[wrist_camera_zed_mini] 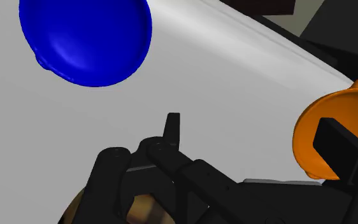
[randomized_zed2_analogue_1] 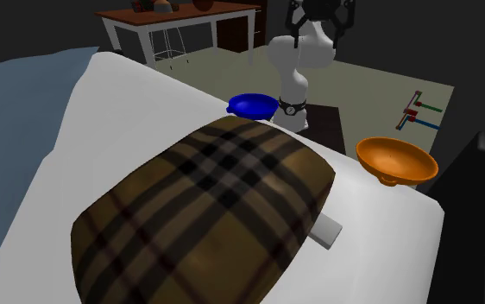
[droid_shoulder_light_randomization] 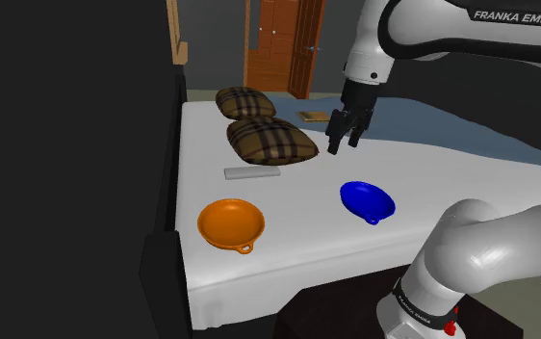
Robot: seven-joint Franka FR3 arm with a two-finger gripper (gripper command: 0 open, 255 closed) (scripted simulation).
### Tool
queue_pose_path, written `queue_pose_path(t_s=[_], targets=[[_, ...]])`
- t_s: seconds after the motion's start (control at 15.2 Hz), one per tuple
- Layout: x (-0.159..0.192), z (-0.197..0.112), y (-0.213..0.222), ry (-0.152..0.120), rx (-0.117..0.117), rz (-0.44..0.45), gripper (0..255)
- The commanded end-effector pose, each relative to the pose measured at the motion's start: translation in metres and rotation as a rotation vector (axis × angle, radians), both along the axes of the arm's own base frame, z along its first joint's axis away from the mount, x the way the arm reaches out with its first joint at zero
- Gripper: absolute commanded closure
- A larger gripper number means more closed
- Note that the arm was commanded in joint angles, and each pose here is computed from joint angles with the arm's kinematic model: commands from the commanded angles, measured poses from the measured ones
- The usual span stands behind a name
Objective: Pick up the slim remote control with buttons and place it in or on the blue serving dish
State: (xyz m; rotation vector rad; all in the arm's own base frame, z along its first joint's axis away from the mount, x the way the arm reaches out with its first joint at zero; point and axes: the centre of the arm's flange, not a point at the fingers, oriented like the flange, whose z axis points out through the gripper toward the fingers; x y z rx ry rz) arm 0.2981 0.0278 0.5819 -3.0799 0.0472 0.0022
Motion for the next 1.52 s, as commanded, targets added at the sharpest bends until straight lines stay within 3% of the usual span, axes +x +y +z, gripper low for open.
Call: queue_pose_path(t_s=[0.0,0.73,1.45], targets=[[0.000,0.000,0.000,0.000,0.000,0.000,0],[0.125,-0.069,-0.023,-0.015,-0.019,0.376,0],[0.251,-0.136,0.000,-0.029,-0.038,0.752,0]])
